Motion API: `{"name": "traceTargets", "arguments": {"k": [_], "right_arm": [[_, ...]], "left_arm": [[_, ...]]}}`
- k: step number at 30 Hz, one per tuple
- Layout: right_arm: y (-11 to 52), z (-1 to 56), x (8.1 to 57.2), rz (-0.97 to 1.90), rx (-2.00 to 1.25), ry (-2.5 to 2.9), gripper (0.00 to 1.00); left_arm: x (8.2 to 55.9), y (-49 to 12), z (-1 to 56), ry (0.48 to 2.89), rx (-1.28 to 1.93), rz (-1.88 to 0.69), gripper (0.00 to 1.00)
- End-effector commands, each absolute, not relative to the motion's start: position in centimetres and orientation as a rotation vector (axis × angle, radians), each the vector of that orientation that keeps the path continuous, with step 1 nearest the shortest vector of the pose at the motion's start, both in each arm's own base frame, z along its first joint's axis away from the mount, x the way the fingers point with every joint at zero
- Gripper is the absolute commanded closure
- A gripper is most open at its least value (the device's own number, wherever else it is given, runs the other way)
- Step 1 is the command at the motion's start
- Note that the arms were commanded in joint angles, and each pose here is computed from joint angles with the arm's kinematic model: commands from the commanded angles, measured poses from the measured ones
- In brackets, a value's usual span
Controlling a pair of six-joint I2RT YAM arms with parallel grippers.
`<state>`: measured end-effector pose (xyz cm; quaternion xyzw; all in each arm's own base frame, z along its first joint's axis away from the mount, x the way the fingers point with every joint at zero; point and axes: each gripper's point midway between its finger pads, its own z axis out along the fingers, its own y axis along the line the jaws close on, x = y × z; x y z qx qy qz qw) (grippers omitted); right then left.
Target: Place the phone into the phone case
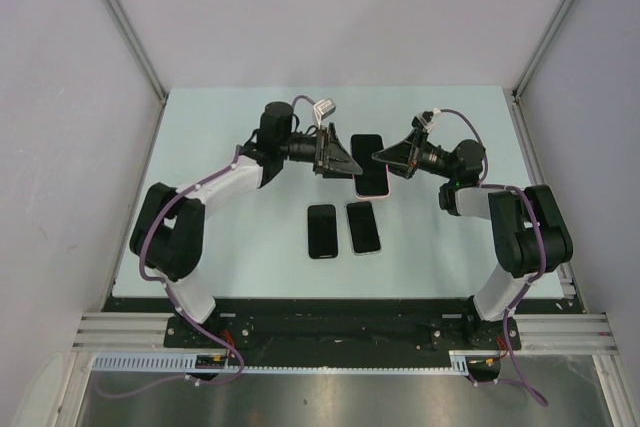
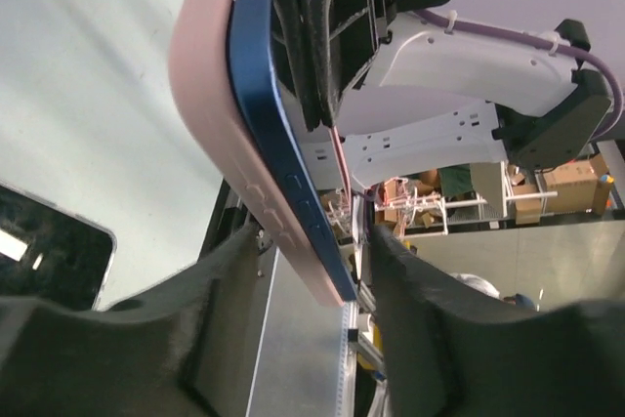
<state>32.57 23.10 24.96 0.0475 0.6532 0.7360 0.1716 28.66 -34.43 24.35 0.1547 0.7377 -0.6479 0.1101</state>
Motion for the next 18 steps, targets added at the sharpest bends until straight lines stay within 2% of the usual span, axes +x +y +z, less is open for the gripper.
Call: {"name": "traceTargets", "arguments": {"k": [1,2,7,8,9,14,16,17,18], "right_arm": [[23.0,29.3,30.6,2.039,-0.170,1.588,0.96],[23.0,29.3,30.6,2.038,-0.174,1.587,0.94],[23.1,28.4,30.3,2.043,-0.194,1.626,0.81],[23.0,28.2,30.4,2.038,-0.191,1.631,0.78],[23.0,27.9,30.3,2.040,-0.189,1.637,0.77],[23.2,27.2,30.0,2.042,-0.211,1.659,0.67],[23.3,27.2,29.8,2.040,-0.229,1.660,0.73],[23.4,27.1,29.7,2.038,-0.234,1.660,0.84],[23.5,27.2,29.6,2.038,-0.240,1.658,0.90]], "left_arm": [[27.6,-34.9,26.1,2.083,0.481,-2.000,0.54],[27.4,-35.0,25.6,2.089,0.471,-2.011,0.63],[27.2,-35.0,24.5,2.118,0.443,-2.014,0.87],[27.2,-35.0,24.4,2.122,0.437,-2.006,0.97],[27.2,-34.9,24.3,2.136,0.421,-1.995,1.00],[27.6,-34.6,23.2,2.184,0.409,-1.879,1.00],[27.5,-34.5,23.1,2.190,0.424,-1.862,0.99],[27.6,-34.5,23.3,2.185,0.432,-1.854,0.89],[27.5,-34.3,23.2,2.201,0.425,-1.845,0.83]]}}
